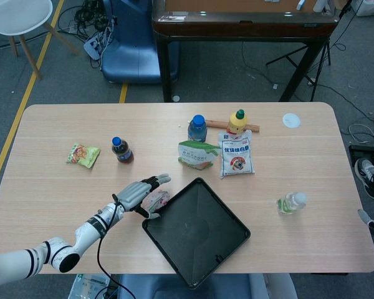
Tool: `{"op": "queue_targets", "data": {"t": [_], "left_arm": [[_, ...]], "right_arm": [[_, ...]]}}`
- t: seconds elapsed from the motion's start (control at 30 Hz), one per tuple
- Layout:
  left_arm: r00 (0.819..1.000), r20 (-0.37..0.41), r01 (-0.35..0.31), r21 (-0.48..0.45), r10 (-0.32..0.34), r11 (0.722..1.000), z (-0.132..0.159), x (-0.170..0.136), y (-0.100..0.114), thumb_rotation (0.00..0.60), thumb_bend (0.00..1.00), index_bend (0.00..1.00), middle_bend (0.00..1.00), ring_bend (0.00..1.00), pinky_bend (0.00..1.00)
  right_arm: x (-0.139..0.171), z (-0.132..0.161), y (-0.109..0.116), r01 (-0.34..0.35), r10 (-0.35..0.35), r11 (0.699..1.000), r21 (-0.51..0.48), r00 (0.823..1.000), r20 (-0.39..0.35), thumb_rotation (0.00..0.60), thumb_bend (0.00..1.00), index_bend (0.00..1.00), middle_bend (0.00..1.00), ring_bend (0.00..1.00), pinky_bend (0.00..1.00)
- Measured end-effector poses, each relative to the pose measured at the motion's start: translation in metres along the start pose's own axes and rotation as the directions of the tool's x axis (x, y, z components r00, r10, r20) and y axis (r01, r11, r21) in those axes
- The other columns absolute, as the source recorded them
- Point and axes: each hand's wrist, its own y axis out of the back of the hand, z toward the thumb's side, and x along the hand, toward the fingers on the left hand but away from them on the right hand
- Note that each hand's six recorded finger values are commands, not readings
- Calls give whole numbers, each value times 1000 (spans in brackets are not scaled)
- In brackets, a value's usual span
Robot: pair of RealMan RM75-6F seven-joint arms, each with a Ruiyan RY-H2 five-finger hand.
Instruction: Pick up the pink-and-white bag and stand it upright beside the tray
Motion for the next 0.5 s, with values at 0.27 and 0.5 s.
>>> {"op": "queue_targets", "data": {"t": [0.27, 0.5], "left_arm": [[998, 13, -53, -22, 54, 998, 6, -15, 22, 600, 184, 0, 0, 0, 89], [995, 11, -94, -76, 95, 993, 10, -42, 47, 600, 184, 0, 0, 0, 89]], "right_arm": [[-3, 2, 0, -4, 4, 1000, 4, 1000, -10, 600, 149, 164, 207, 111, 122], [-6, 6, -4, -20, 20, 1000, 7, 1000, -23, 600, 148, 164, 207, 111, 122]]}}
